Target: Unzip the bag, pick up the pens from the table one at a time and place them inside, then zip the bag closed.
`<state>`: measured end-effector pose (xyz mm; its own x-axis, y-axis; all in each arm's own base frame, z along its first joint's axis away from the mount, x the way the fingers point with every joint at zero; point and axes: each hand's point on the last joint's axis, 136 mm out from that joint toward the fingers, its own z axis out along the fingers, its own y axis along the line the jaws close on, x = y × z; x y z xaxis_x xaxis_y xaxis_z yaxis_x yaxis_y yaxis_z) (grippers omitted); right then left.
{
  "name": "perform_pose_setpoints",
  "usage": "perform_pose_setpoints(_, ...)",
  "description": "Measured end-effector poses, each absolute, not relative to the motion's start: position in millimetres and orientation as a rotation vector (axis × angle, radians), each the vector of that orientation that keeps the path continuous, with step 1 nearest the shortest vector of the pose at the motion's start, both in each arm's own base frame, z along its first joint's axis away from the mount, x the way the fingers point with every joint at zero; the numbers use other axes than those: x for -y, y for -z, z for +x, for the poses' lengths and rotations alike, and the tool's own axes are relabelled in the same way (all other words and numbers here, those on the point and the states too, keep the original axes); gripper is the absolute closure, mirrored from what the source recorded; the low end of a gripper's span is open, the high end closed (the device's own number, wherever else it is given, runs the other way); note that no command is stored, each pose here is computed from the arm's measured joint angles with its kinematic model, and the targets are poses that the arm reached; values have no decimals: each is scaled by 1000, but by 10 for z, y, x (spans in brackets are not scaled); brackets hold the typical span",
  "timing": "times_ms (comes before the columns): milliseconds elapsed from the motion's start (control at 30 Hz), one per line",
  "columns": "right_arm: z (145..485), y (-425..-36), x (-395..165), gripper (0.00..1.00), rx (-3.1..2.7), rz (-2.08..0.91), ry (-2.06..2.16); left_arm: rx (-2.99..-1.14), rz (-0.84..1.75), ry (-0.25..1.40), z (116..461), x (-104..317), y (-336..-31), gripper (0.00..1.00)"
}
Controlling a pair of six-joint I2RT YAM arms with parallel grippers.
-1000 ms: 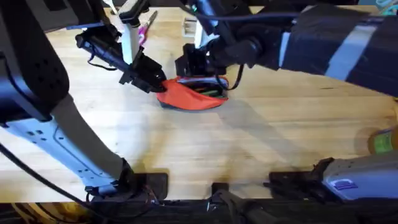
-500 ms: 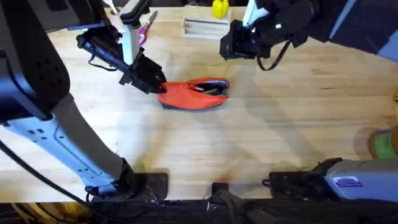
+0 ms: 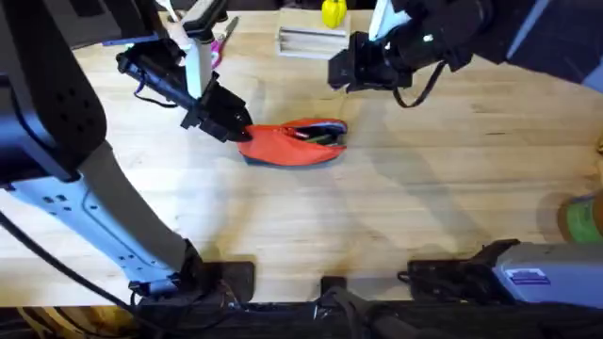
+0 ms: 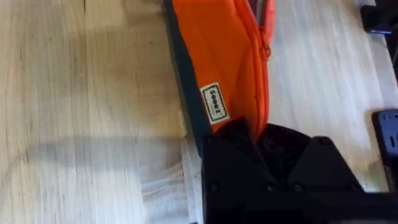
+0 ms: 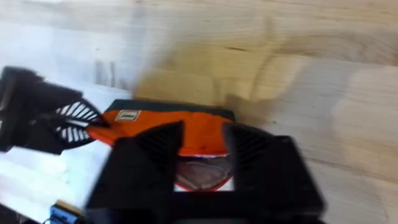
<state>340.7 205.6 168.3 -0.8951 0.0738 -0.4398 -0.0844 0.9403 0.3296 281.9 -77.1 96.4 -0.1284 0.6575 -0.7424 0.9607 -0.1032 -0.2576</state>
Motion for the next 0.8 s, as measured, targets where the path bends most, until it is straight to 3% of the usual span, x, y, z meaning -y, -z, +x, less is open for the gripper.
perform_pose_setpoints(167,3291,-1827,-2196,55,-2618,-95,-578,-1798,1771,1098,2819,771,-964,957)
perform_pose_setpoints(233,3261,-1838,-2235,9,-2623,-114,-612,-1798,1770,1098,2819,771,-964,957)
perform_pose_setpoints(467,3099,-1865,-2419,8,-2652,-185,-754,-1798,1771,1098,2819,771,-964,956)
perform_pose_setpoints(500,3060,-1860,-2447,8,-2661,-202,-765,-1793,1774,1096,2819,770,-963,904)
perform_pose_setpoints(667,2885,-1845,-2588,8,-2683,-296,-797,-1802,1768,1111,2800,773,-975,135)
perform_pose_setpoints(700,2863,-1846,-2612,8,-2683,-310,-802,-1806,1765,1113,2798,774,-976,45)
perform_pose_setpoints(800,2794,-1803,-2661,8,-2693,-338,-813,-1803,1767,1111,2801,774,-974,8)
